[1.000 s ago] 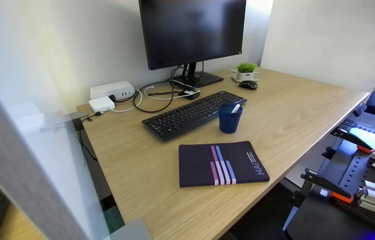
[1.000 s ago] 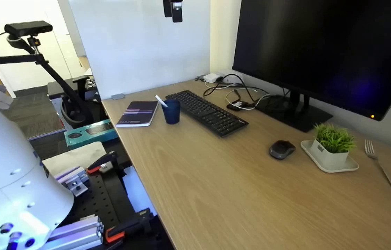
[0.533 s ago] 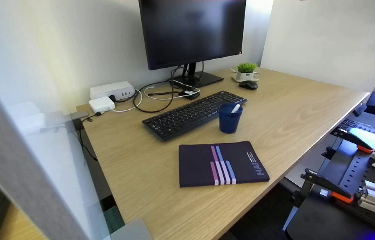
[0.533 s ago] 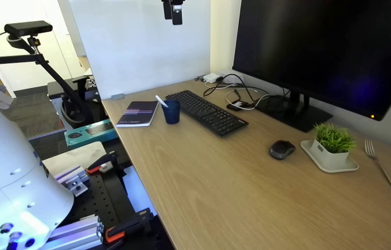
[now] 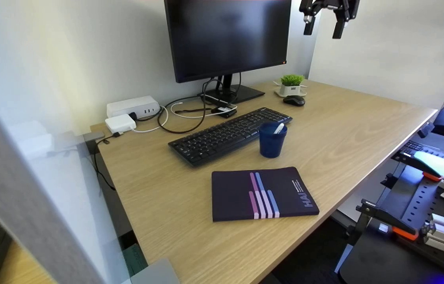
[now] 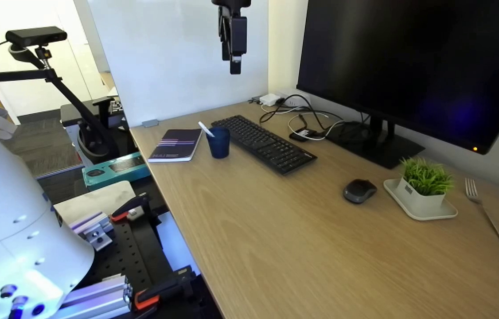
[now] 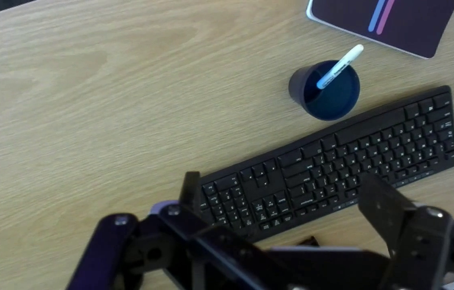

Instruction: Put the marker on the desk

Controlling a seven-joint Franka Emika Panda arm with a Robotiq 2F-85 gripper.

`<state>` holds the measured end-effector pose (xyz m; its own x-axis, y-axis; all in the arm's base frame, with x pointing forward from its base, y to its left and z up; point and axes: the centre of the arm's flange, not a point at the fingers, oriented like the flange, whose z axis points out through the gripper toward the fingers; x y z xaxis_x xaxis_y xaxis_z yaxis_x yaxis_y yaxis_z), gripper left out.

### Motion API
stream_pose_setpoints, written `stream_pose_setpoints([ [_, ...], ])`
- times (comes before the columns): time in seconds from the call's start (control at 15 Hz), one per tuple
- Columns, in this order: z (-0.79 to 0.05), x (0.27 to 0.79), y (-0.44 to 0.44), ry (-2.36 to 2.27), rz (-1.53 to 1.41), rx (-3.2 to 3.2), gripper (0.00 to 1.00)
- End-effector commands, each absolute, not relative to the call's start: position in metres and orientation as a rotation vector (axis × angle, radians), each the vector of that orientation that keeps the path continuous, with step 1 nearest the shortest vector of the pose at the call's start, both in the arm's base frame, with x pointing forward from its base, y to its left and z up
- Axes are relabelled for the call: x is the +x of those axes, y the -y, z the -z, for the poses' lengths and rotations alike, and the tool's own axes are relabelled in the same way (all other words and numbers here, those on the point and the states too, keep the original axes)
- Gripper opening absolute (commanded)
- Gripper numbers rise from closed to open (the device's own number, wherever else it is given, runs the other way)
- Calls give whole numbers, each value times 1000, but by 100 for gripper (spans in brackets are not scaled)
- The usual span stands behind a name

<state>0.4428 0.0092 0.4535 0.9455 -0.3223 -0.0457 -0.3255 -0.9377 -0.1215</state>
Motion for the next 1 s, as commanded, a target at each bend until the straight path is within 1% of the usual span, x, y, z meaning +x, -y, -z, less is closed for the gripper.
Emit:
stream_pose_setpoints([
  [0.0,-420,469,-18,-529,-159,-2865,100],
  [0.27,-376,490,-33,-573,-333,-2751,100],
  [0.93,-312,528,-61,-651,-545,-2625,100],
])
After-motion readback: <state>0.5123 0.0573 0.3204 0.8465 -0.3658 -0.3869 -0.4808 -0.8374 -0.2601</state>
